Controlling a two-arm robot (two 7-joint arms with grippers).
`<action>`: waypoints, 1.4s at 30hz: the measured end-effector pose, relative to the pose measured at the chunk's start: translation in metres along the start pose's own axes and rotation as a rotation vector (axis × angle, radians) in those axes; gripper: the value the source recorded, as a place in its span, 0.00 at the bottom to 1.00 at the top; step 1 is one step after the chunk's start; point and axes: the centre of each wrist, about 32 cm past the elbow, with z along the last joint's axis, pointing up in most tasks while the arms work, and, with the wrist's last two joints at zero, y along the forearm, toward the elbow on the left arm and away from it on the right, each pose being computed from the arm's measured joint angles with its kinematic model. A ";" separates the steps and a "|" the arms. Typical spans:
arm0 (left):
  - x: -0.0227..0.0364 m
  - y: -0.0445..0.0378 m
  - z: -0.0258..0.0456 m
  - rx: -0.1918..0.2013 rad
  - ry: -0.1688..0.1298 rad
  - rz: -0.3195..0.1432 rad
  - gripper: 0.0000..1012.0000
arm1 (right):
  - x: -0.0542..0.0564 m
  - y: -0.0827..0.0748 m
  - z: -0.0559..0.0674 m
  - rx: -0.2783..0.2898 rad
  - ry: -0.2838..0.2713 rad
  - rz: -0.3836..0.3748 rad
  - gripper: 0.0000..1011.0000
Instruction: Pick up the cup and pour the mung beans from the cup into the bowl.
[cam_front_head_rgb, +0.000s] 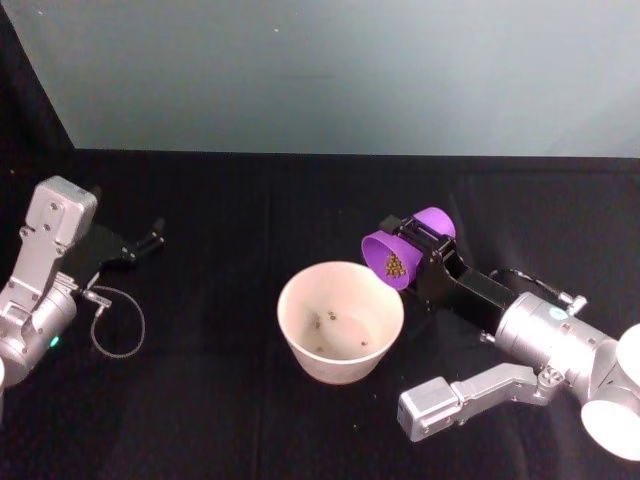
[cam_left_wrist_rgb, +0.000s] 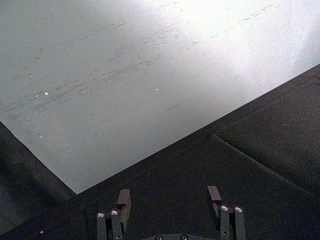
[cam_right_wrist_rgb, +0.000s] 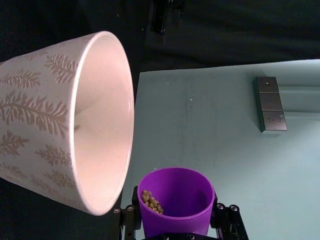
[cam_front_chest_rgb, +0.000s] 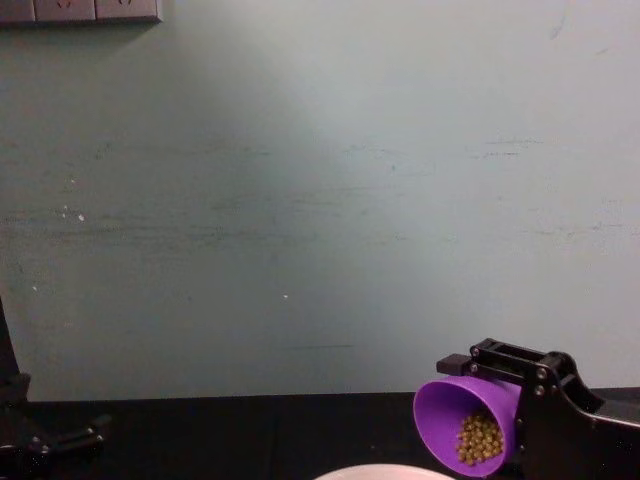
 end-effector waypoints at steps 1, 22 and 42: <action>0.0000 0.0000 0.0000 0.000 0.000 0.000 0.99 | 0.000 0.000 0.000 -0.001 -0.003 0.000 0.73; 0.0000 0.0000 0.0000 0.000 0.000 0.000 0.99 | 0.005 -0.005 -0.004 0.006 -0.044 0.012 0.73; 0.0000 0.0000 0.0000 0.000 0.000 0.000 0.99 | 0.014 -0.012 0.000 0.036 -0.093 0.027 0.73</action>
